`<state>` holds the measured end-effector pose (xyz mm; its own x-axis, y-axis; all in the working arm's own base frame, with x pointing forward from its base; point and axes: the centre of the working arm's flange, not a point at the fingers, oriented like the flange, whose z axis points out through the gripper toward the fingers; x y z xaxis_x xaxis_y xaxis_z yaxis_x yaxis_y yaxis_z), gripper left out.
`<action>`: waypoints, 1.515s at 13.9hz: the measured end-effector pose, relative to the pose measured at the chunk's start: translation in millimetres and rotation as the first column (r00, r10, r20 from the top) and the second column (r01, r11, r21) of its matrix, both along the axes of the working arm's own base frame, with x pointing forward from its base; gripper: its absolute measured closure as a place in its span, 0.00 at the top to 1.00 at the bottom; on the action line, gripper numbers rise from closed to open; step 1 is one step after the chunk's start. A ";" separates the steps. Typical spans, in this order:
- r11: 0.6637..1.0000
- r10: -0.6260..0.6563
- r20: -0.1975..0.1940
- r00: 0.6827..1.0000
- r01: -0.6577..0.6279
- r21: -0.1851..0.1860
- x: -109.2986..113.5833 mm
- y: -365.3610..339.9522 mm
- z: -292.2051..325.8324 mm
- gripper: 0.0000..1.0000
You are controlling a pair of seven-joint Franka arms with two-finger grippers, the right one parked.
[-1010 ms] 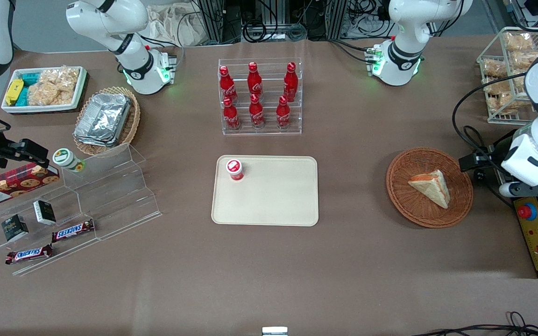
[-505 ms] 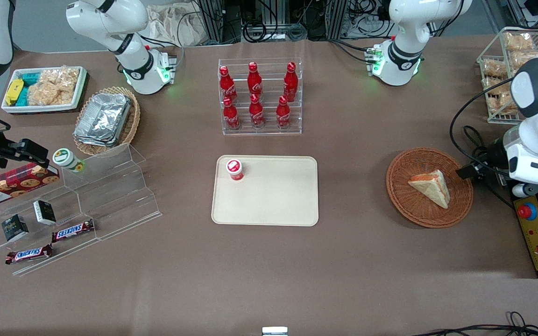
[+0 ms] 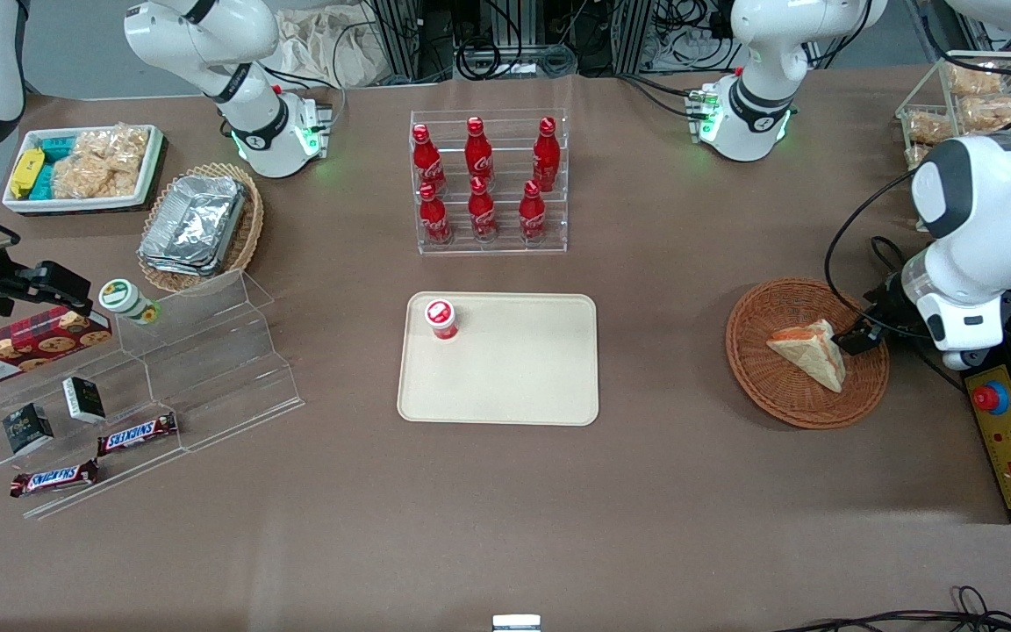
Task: Place sandwich from basket to tray
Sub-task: 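Close the left gripper on the wrapped sandwich and lift it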
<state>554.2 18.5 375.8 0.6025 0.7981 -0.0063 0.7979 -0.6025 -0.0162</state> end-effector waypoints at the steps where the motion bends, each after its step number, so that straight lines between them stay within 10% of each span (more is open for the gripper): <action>1: 1.000 0.031 0.000 1.000 -0.031 -0.001 -0.2 -0.1 -9.4 1.00; 17: 0.999 0.035 -0.062 0.997 -0.034 0.026 -23.2 2.3 -109.8 1.00; 21: 0.998 0.052 -0.026 0.998 -0.051 0.026 -17.7 4.2 -126.2 0.91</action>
<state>536.6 22.7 249.7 0.5603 0.8283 -0.0008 0.8271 -0.5595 -0.0525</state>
